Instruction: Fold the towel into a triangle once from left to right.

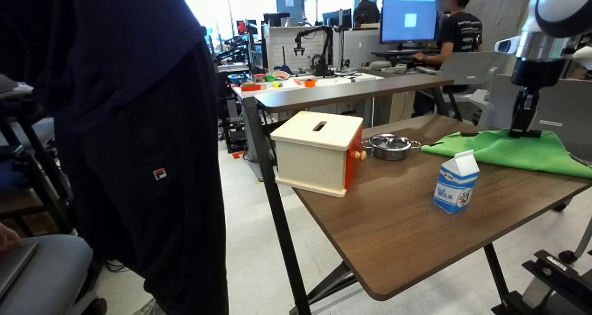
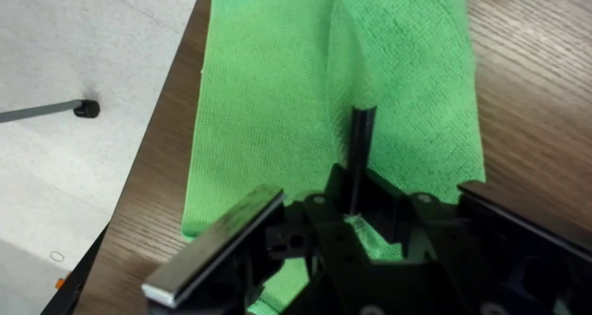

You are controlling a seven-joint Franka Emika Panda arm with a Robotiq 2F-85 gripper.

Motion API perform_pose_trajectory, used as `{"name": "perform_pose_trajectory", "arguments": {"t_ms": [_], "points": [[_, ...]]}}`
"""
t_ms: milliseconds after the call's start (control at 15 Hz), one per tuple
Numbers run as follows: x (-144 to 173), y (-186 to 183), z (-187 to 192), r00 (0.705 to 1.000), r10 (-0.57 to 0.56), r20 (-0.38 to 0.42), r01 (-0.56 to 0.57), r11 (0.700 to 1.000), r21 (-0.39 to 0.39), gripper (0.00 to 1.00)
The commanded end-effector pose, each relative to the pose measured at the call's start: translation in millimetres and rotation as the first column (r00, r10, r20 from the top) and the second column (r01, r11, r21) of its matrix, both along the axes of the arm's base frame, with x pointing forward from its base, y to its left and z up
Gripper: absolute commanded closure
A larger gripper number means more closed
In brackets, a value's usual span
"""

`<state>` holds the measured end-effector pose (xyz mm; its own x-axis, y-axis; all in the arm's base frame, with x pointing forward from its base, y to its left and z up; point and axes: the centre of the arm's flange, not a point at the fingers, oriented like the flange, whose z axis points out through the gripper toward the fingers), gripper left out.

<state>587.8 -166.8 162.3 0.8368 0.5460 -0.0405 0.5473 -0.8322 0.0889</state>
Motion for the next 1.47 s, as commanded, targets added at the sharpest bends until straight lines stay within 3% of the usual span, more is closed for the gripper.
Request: {"name": "perform_pose_trajectory", "arguments": {"t_ms": [0,533,600,733,933,1200,1400], "points": [[43,-17,2,0.993,0.117,-0.025,-0.118,0.992,-0.038,0.97],[85,-29,4,0.968,0.251,-0.019,-0.252,0.964,-0.089,0.97],[87,-29,1,0.966,0.257,-0.019,-0.258,0.962,-0.089,0.64],[86,-29,-8,0.961,0.275,-0.017,-0.275,0.956,-0.102,0.56],[77,-25,-9,0.952,0.308,0.005,-0.305,0.945,-0.121,0.33],[59,-23,29,0.965,0.252,0.074,-0.246,0.966,-0.075,0.01],[25,-22,65,0.989,0.127,0.080,-0.128,0.992,0.008,0.00]]}}
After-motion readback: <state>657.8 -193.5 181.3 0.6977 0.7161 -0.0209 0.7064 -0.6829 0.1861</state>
